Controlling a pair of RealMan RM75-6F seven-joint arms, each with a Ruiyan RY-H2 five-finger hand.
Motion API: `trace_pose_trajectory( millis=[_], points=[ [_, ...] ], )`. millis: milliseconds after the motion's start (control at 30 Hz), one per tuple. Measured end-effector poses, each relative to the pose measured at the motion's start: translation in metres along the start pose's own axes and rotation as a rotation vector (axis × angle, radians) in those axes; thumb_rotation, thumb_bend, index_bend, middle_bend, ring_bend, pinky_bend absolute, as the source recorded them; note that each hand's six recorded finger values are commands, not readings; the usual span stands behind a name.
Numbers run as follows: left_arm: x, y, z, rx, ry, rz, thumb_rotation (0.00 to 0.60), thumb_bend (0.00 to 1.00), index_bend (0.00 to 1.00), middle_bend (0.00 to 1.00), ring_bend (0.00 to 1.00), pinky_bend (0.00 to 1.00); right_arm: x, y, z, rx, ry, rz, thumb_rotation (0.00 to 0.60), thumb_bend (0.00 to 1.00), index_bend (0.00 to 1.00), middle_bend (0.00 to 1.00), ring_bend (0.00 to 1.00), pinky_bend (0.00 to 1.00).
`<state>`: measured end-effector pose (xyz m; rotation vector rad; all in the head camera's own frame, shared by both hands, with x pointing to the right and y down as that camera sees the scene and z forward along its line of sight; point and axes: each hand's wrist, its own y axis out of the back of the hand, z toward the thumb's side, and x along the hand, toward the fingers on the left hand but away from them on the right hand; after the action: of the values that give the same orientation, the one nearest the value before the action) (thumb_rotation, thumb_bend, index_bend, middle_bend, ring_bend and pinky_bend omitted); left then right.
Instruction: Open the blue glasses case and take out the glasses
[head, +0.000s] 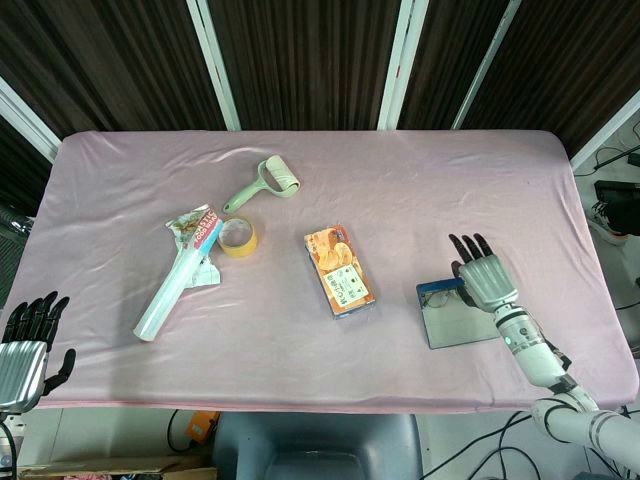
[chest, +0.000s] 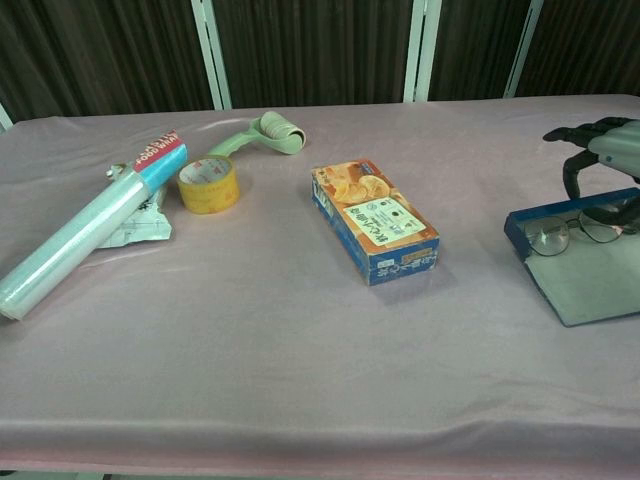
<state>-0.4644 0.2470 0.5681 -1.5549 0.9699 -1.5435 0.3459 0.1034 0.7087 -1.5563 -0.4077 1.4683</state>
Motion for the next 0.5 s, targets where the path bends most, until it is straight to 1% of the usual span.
trace_pose_trajectory(
  millis=[200,367,500],
  points=[
    [0.0,0.001,-0.001,-0.004,0.003,0.001,0.6,0.42,0.0,0.0,0.0,0.04,-0.018,0.009,0.025,0.011,0.006,-0.058,0.6,0.55,0.66,0.08,0.0,0.0],
    [-0.001,0.001,-0.002,-0.006,0.001,0.002,0.6,0.42,0.0,0.0,0.0,0.04,-0.023,0.019,0.033,0.018,-0.006,-0.12,0.6,0.55,0.66,0.08,0.0,0.0],
    [-0.001,0.001,-0.001,-0.006,-0.002,0.0,0.6,0.42,0.0,0.0,0.0,0.04,-0.023,0.028,0.037,0.029,-0.019,-0.188,0.6,0.55,0.67,0.09,0.0,0.0]
  ],
)
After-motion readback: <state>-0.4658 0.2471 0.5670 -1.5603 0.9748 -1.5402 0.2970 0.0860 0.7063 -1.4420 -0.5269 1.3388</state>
